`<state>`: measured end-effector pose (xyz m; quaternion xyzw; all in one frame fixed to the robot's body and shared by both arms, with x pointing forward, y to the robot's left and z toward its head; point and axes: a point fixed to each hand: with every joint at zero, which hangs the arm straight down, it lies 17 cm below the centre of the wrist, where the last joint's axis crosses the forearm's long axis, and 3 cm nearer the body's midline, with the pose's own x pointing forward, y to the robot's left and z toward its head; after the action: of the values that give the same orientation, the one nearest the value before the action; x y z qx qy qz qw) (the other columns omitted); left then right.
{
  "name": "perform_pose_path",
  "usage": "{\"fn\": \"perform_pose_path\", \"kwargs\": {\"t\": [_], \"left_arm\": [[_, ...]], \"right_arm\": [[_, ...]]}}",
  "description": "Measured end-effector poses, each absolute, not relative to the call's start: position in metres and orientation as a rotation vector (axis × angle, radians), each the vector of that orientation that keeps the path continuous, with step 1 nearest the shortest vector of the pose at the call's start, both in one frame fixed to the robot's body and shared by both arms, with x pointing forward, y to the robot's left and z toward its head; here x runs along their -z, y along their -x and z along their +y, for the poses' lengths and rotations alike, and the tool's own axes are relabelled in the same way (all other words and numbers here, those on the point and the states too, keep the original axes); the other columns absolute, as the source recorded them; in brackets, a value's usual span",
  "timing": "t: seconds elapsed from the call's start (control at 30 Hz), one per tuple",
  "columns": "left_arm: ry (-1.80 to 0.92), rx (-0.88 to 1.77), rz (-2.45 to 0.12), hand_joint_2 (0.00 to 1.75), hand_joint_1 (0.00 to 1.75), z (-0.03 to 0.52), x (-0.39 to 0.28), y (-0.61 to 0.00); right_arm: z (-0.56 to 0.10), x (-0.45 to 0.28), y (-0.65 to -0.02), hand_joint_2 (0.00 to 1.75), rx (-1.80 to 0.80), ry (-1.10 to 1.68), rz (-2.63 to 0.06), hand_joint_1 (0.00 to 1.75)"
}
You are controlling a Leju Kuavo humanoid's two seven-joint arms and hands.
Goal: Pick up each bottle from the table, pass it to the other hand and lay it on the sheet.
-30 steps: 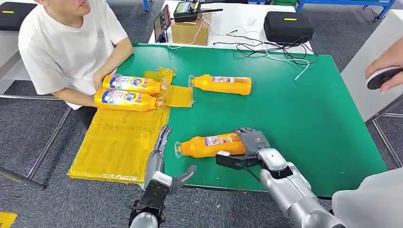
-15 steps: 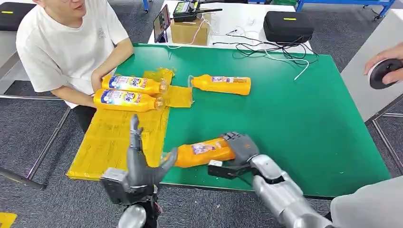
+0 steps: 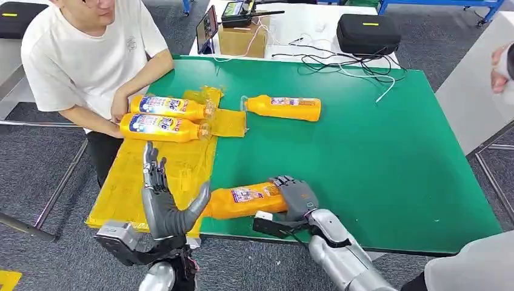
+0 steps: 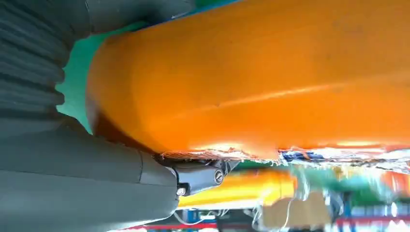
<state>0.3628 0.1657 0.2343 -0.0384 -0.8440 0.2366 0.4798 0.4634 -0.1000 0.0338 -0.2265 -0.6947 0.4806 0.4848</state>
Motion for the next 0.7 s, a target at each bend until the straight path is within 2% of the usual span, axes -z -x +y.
{"fn": "perform_pose_path", "kwargs": {"t": [0.1,0.17,0.37,0.7], "left_arm": [[0.295,-0.689,-1.895,1.75,0.0,0.165,-0.218,-0.366],[0.343,-0.713,-1.891,1.75,0.0,0.17,-0.221,-0.358],[0.172,-0.797,-2.062,1.75,0.0,0.215,-0.255,-0.328],[0.235,-0.935,-2.068,1.75,0.0,0.237,-0.273,-0.312]], "right_arm": [[-0.114,-0.045,-0.457,1.75,-0.95,0.556,-1.756,1.75],[-0.127,-0.053,-0.453,1.75,-0.794,0.537,-1.785,1.75],[-0.153,-0.059,-0.448,1.75,-0.395,0.343,-1.763,1.75],[-0.171,-0.109,-0.444,1.75,-0.148,0.273,-1.882,1.75]]}}
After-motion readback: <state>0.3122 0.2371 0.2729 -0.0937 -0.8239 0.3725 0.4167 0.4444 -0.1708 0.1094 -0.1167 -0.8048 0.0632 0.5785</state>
